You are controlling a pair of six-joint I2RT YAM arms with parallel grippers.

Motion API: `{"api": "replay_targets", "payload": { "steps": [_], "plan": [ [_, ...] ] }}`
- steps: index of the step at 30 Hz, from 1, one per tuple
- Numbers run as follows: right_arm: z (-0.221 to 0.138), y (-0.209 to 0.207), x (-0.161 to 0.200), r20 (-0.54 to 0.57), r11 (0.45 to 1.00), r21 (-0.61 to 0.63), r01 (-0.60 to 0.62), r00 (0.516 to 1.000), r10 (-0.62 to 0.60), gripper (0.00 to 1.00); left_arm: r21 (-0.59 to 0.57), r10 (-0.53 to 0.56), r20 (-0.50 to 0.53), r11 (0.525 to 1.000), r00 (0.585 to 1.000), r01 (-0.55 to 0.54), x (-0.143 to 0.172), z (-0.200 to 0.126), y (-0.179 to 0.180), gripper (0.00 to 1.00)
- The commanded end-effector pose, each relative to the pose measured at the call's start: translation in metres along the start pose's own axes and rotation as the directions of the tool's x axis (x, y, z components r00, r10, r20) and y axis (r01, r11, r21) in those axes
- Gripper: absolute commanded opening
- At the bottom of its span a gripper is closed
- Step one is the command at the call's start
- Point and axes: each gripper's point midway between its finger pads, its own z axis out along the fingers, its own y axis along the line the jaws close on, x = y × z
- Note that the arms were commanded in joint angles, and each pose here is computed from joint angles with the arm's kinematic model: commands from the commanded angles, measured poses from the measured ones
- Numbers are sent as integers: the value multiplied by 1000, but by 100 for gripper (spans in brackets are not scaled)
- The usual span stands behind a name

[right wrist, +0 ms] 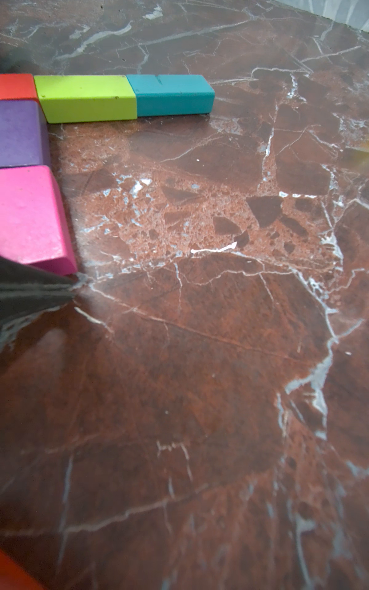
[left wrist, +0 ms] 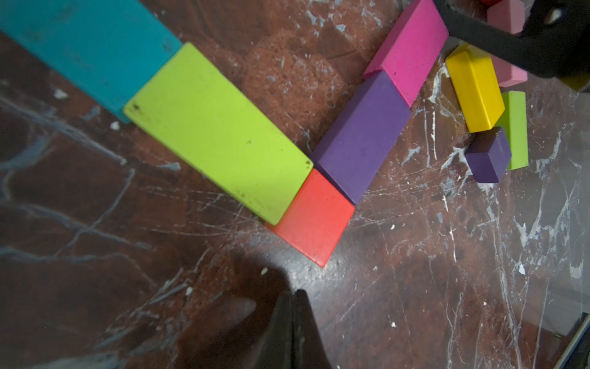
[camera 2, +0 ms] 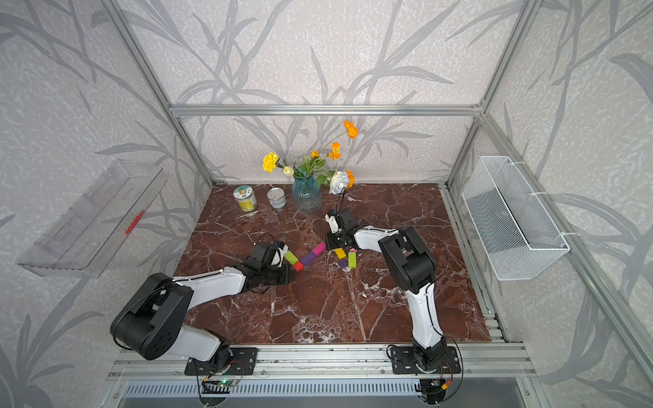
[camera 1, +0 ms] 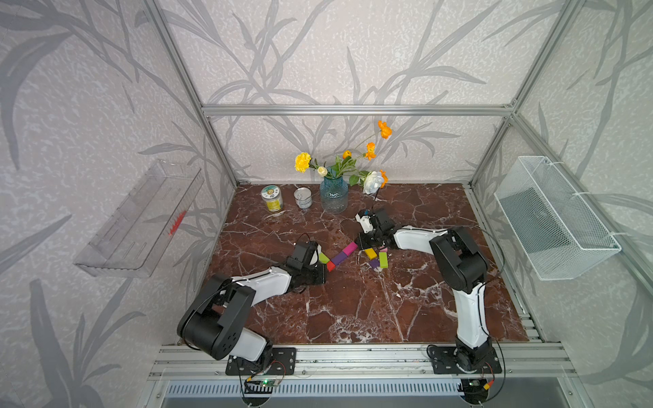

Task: Assemble the letter v with building blocks
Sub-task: Assemble the building block at the center of the board, then pick up the building block from the center of the board.

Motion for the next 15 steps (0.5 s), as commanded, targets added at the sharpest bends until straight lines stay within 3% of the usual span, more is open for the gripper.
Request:
{"api": "replay_targets", "payload": {
  "steps": [1, 6, 10, 11, 15],
  "plan": [
    [-20, -1, -15, 44, 1000, 19, -2, 999, 2, 0, -64, -15, -64, 998, 998, 11, 18, 1, 14, 0],
    [-47, -2, -36, 131, 1000, 28, 5, 991, -9, 0, -39, 1, -13, 999, 1000, -2, 8, -8, 7, 0],
    [-69, 3, -40, 150, 998, 40, 58, 987, -64, 13, -1, 30, 50, 1000, 998, -30, -4, -22, -4, 0],
    [-72, 1, -36, 137, 996, 54, 68, 988, -75, 17, 7, 38, 67, 999, 997, -38, -8, -26, -8, 2],
    [-90, -7, -19, 72, 987, 124, 102, 991, -112, 36, 37, 69, 154, 996, 986, -75, -28, -45, -23, 28]
  ]
}}
